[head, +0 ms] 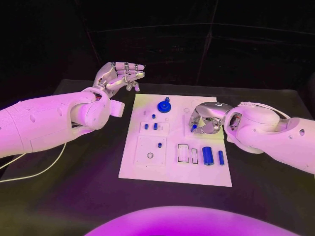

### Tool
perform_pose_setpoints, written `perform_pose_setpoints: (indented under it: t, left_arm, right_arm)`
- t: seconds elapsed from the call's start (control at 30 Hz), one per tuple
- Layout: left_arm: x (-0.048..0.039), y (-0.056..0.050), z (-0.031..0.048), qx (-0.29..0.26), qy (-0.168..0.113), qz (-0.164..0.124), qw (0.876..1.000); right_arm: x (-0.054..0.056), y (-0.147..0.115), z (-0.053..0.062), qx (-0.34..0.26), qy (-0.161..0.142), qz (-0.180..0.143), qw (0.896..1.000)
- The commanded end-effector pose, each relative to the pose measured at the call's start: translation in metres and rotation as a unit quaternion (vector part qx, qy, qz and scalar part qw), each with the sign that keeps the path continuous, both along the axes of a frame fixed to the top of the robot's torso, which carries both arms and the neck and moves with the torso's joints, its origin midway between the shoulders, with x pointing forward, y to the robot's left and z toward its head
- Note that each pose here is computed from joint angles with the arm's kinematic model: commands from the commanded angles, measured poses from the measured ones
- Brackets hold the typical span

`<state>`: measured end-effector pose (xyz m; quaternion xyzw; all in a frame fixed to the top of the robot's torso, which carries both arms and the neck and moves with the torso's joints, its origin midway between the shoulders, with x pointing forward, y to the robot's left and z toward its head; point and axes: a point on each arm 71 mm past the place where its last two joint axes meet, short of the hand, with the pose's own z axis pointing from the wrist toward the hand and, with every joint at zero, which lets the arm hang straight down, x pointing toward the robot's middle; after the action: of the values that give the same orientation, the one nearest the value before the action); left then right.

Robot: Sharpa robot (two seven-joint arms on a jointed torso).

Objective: Assemble the parts on the task board

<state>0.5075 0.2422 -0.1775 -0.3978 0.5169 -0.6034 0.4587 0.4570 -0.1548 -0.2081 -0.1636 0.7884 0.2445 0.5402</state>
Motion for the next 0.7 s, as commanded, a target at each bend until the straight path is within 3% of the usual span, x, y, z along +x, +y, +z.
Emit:
perform_pose_setpoints:
  t: [0.03, 0.37, 0.7]
  left_arm:
    - [0.0, -0.001, 0.0013, -0.005, -0.003, -0.006, 1.0]
    - [0.0001, -0.001, 0.0011, -0.004, -0.002, -0.006, 1.0]
    - [0.0006, 0.0, 0.0007, -0.004, -0.002, -0.005, 1.0]
  right_arm:
    - [0.0, 0.001, 0.001, -0.001, -0.004, 0.004, 1.0]
    - [-0.001, 0.005, 0.008, 0.032, -0.044, 0.008, 0.998]
    - [-0.014, 0.002, 0.018, 0.066, -0.059, 0.016, 0.996]
